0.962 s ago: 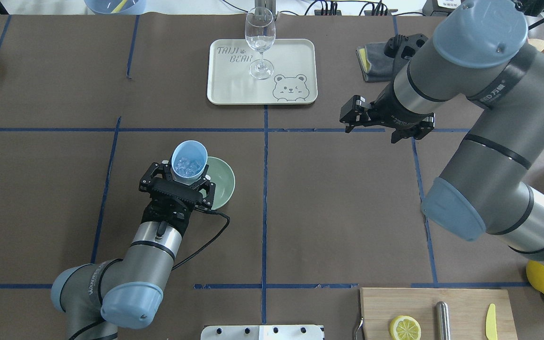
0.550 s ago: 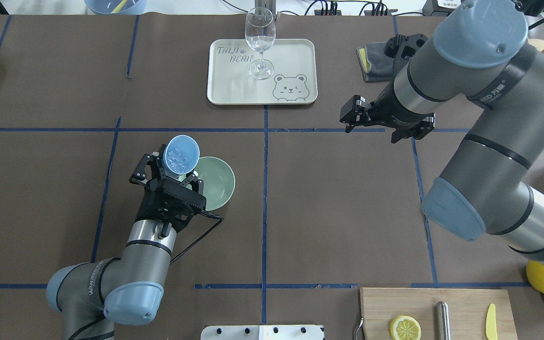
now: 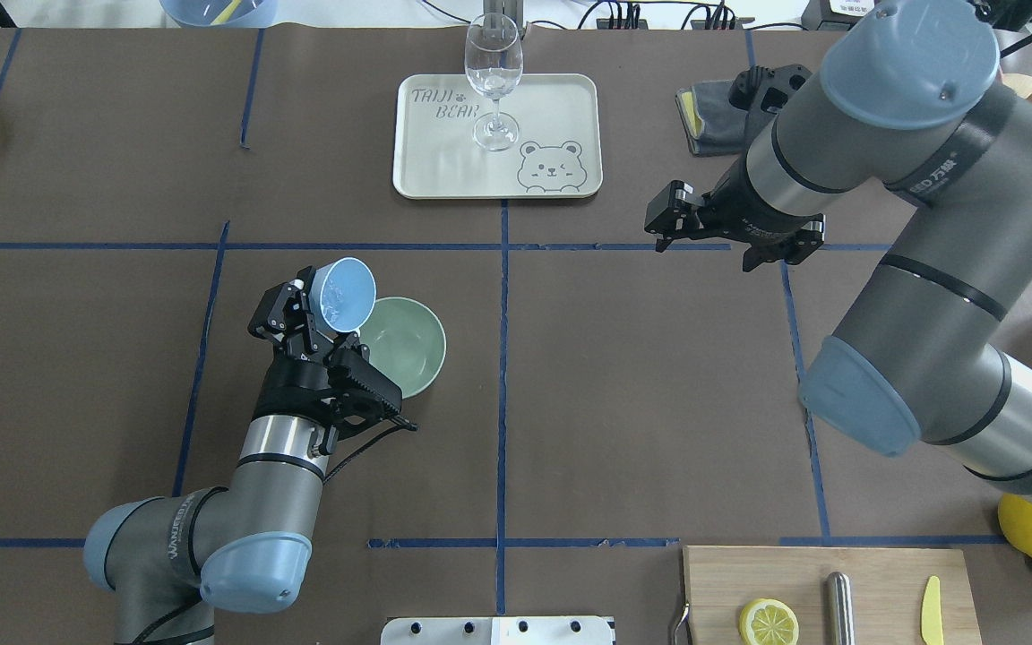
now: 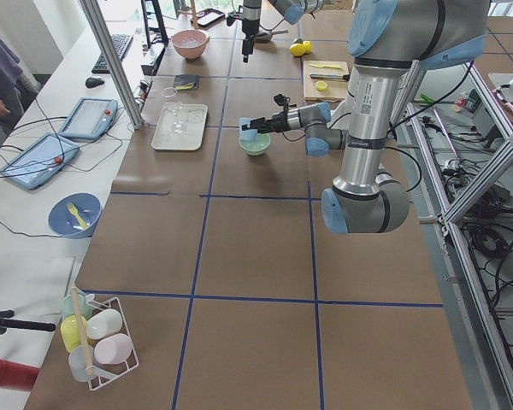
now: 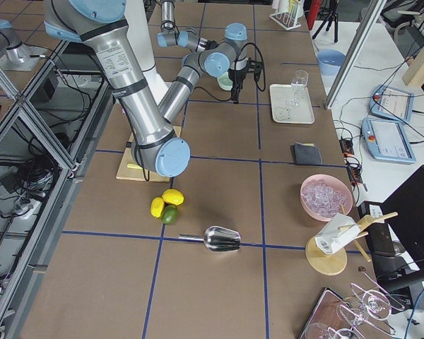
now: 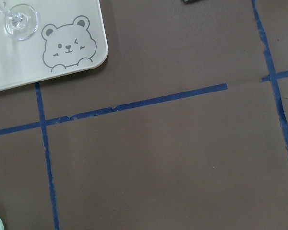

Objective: Pour ice into bowl

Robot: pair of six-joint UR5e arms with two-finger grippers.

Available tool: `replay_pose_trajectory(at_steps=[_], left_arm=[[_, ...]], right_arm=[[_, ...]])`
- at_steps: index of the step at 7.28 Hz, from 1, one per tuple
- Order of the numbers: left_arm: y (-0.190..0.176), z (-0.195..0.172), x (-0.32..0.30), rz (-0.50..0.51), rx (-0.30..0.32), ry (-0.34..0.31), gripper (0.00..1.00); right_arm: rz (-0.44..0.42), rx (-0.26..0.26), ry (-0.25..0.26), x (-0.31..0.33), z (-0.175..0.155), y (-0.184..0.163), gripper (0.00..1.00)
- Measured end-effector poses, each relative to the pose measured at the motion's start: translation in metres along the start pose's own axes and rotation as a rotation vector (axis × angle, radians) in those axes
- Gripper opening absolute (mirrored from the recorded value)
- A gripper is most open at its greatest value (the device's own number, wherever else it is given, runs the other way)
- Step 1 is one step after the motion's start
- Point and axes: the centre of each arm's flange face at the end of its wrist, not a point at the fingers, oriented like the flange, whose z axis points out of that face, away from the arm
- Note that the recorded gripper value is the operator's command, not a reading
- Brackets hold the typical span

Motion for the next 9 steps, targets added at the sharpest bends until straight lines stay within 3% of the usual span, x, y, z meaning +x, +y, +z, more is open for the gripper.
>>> replay_pose_trajectory(at_steps=[3, 9], left_arm=[[0.006, 0.008, -0.003, 0.291, -0.025, -0.080, 0.00], [0.014, 0.016, -0.001, 0.672, -0.090, -0.141, 0.00]], right_arm=[[0.001, -0.003, -0.001, 0.000, 0.000, 0.000, 1.00], [0.003, -0.009, -0.002, 0.000, 0.001, 0.000, 1.00]])
